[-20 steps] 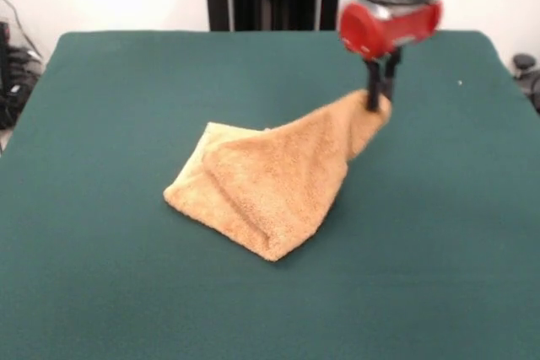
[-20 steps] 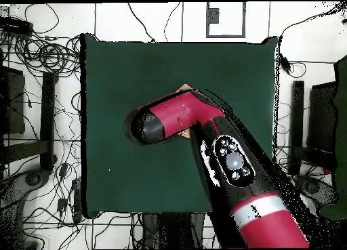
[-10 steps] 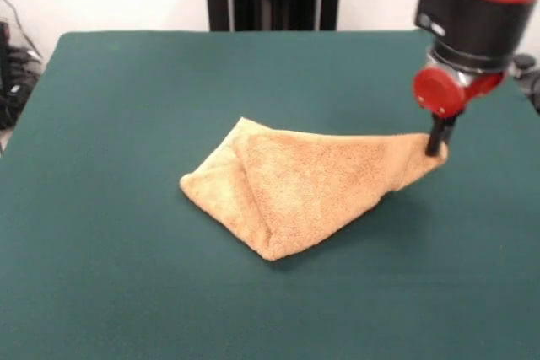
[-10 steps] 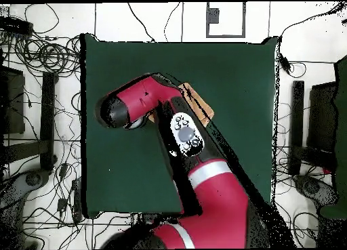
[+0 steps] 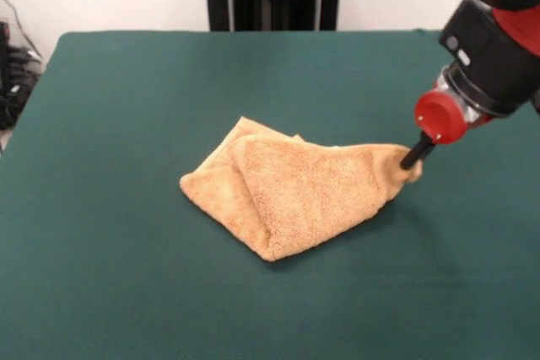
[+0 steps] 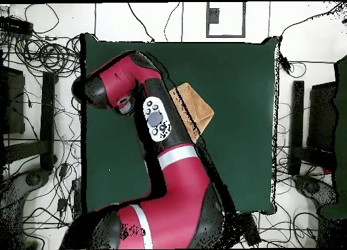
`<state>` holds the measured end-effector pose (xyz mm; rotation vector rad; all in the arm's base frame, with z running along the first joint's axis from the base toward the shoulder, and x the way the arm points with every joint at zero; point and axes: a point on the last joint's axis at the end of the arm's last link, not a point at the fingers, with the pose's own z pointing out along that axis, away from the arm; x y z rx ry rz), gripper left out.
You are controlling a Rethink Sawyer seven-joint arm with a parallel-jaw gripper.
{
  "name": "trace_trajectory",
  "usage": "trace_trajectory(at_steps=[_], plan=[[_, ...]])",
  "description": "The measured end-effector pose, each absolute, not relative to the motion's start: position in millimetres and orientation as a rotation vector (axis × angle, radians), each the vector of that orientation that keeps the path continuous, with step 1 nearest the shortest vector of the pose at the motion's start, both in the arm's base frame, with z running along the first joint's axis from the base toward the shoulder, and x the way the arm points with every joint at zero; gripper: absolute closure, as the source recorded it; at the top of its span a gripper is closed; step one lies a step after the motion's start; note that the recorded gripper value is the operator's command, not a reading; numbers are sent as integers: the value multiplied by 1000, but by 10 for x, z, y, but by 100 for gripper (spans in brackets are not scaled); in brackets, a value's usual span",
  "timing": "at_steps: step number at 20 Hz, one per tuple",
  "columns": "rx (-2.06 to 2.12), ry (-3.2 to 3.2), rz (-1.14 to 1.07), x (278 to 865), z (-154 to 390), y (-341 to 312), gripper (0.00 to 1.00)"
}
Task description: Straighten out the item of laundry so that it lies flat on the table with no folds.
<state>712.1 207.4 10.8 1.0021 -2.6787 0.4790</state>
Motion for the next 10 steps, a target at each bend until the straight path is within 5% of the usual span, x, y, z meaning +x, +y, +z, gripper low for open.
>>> trace_trajectory(at_steps=[10], plan=[[829, -2562, 774, 7470, -33, 1757, 100]])
